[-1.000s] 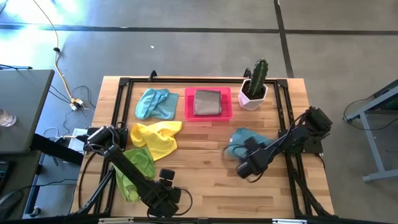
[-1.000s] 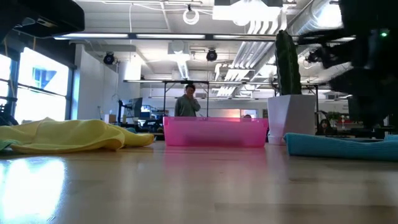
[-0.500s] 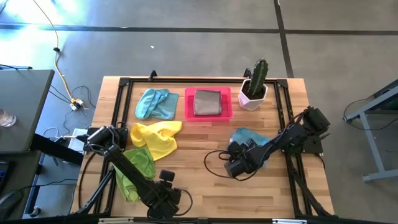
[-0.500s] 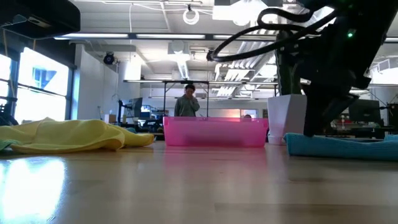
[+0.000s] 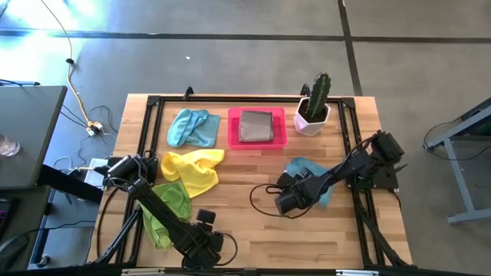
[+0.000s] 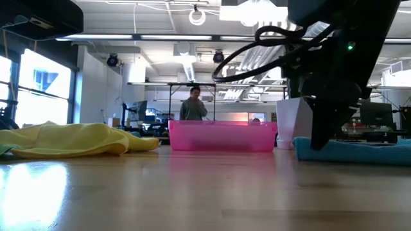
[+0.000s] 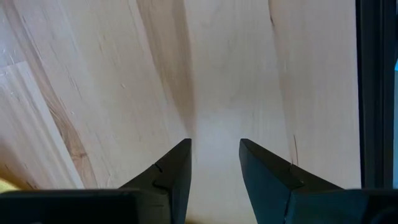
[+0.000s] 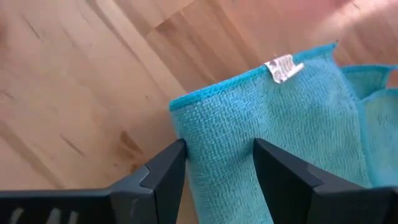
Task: Fold microfiber towels
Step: Fold the bottom blue microfiber cloth
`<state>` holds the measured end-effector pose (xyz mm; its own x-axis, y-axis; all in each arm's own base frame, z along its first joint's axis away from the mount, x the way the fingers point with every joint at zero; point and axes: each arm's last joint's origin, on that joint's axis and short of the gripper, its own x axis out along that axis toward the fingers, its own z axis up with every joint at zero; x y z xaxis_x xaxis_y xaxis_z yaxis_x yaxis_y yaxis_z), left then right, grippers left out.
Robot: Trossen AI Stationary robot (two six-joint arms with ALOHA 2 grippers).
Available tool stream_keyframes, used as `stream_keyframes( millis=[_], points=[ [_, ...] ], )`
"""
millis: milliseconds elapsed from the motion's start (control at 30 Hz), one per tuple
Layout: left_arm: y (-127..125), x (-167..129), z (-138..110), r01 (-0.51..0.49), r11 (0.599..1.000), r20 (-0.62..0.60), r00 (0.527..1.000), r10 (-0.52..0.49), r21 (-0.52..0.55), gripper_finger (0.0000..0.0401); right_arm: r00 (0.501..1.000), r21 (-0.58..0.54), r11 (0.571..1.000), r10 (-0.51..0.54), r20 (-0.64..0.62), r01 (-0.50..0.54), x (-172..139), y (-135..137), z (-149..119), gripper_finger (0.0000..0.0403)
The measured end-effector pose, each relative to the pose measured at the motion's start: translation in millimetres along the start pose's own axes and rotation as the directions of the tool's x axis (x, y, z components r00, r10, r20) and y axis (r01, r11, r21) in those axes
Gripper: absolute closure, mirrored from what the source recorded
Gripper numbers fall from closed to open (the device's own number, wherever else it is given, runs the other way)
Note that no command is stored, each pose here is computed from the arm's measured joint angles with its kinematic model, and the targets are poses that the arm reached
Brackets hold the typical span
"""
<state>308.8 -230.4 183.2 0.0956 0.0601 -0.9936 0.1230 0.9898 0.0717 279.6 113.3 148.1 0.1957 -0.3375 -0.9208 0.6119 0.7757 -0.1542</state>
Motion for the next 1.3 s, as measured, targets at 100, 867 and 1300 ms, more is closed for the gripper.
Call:
stream_keyframes(
  millis=[100,867,1300],
  points=[
    [-0.3,0.0,-0.1,0.0,1.0,0.001,1.0,0.0,0.001,0.0275,0.999,-0.007,1.0,0.015,-0.039,-0.015,2.0,-1.9,2.7,0.0221],
    [-0.1,0.0,0.1,-0.003,1.0,0.004,1.0,0.003,0.008,0.0275,0.994,0.017,1.0,-0.008,-0.11,0.01,23.7,-22.5,9.3,0.0307],
    [0.3,0.0,0.2,-0.015,1.0,0.008,1.0,0.015,-0.007,0.0275,0.997,-0.054,0.998,0.022,-0.075,-0.026,12.3,-20.3,17.3,0.0399]
  ],
)
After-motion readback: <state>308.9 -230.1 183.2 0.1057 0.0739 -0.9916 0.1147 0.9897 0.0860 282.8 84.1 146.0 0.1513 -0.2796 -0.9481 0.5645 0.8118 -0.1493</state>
